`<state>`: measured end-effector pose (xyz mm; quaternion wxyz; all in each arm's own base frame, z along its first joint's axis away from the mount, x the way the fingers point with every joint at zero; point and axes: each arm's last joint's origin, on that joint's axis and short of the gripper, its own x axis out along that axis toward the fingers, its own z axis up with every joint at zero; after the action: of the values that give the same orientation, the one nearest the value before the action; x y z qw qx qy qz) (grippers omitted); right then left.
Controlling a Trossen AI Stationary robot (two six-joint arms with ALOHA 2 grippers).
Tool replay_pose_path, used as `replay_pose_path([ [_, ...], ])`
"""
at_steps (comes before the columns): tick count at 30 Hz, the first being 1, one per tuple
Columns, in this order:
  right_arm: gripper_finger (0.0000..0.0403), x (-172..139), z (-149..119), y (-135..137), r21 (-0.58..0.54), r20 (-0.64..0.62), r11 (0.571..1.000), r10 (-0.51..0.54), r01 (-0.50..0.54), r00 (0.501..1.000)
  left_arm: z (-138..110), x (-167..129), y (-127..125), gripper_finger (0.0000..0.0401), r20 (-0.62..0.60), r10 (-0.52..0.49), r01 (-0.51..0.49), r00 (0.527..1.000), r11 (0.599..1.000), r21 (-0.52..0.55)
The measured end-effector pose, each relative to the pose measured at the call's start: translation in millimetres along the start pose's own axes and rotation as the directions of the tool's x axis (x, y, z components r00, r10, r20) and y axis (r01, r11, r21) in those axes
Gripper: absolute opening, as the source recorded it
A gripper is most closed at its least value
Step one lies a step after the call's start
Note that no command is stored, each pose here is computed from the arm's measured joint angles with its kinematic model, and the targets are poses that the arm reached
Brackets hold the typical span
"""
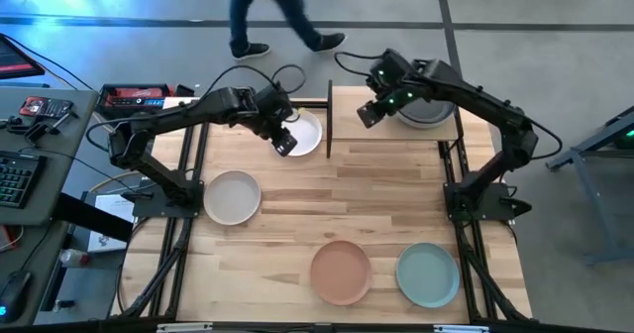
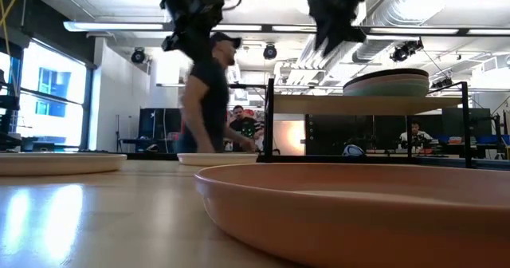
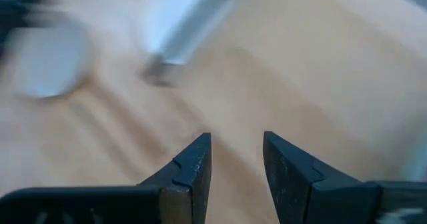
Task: Place and stack plates onto a shelf
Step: Put the white plate on the shelf
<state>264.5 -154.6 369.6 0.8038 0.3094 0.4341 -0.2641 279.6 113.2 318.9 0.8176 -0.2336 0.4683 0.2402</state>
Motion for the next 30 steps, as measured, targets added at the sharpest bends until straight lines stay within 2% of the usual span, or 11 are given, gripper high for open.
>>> replay_pose_path([
  [4, 0.0114, -26.0, -8.7, 19.7, -0.081, 0.055, 0.977, 0.204, -0.199, 0.978, -13.4, 16.1, 1.0, 0.0108, -0.067, 0.01, -0.008, 0.998, 0.999, 0.037],
  [6, 0.0114, -40.9, -14.4, 27.1, -0.122, 0.086, 0.957, 0.273, -0.262, 0.958, -19.2, 23.2, 2.1, 0.0108, -0.086, 0.03, -0.024, 0.996, 0.997, 0.075],
  [10, 0.0114, -70.5, -26.6, 36.9, -0.187, 0.167, 0.929, 0.351, -0.32, 0.921, -27.7, 40.4, 7.1, 0.0108, -0.072, 0.087, -0.071, 0.994, 0.978, 0.197],
  [17, 0.0114, -117.5, -50.5, 49.1, -0.315, 0.272, 0.861, 0.485, -0.4, 0.831, -41.6, 68.9, 12.6, 0.0108, -0.025, 0.081, -0.066, 0.996, 0.926, 0.372],
  [22, 0.0114, -139.2, -65.2, 51.7, -0.369, 0.304, 0.827, 0.538, -0.423, 0.787, -48.6, 82.0, 15.9, 0.0108, 0.009, 0.071, -0.067, 0.997, 0.886, 0.459],
  [26, 0.0114, -146.0, -72.4, 53.4, -0.374, 0.342, 0.844, 0.51, -0.384, 0.789, -51.2, 90.4, 19.8, 0.0108, 0.026, 0.07, -0.073, 0.997, 0.855, 0.513],
  [30, 0.0114, -144.7, -75.4, 55.3, -0.371, 0.338, 0.855, 0.489, -0.363, 0.804, -50.5, 102.6, 24.0, 0.0108, 0.018, 0.073, -0.072, 0.997, 0.859, 0.507],
])
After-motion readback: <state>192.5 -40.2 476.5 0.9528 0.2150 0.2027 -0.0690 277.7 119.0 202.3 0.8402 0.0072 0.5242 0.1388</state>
